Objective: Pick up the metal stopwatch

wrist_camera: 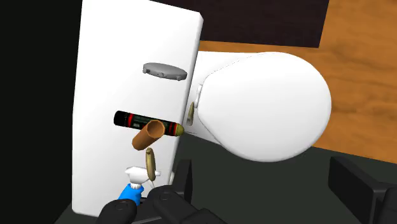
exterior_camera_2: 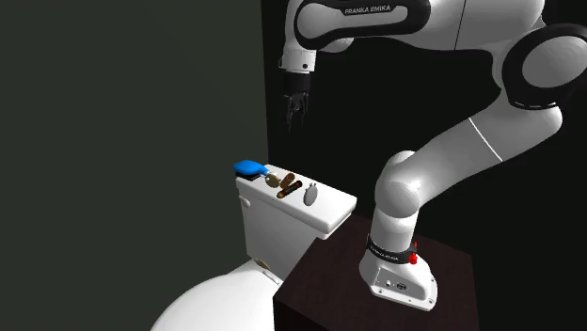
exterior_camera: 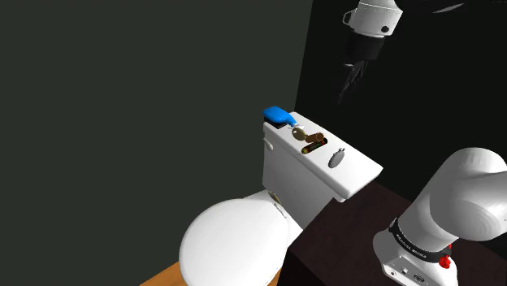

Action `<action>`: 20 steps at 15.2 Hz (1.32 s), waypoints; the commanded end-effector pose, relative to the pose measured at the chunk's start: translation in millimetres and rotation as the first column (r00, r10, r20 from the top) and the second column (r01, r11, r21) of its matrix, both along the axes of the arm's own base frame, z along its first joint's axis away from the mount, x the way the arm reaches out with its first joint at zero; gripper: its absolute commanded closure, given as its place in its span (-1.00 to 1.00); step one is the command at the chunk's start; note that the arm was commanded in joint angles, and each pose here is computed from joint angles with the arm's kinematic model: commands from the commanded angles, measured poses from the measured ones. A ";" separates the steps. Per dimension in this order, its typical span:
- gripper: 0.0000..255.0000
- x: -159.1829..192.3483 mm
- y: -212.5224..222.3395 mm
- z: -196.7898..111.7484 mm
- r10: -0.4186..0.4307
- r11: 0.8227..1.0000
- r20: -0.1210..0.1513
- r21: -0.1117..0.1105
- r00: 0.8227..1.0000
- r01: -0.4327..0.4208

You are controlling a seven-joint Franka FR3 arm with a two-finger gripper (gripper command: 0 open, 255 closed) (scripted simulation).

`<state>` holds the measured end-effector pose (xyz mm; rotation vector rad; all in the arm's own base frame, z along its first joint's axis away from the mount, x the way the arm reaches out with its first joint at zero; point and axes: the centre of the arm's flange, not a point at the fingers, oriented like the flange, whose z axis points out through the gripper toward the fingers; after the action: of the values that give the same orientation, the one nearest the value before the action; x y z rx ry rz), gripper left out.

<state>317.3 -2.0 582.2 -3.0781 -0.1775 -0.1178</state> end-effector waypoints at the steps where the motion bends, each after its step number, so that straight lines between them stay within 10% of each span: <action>1: -1.00 0.0 0.0 0.0 0.000 1.000 0.000 0.000 1.000 0.000; 5: -1.00 -3.0 -7.4 -50.0 0.264 0.964 -0.036 -0.035 0.964 -0.265; 10: -1.00 -5.5 -20.5 -111.9 0.562 0.820 -0.092 -0.064 0.822 -0.568; 15: -1.00 -5.5 -37.1 -173.0 0.794 0.584 -0.154 -0.072 0.588 -0.808; 20: -1.00 -1.9 -56.1 -233.3 0.933 0.283 -0.215 -0.058 0.288 -0.957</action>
<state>316.4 -55.9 361.7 -2.5437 -1.9519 0.1794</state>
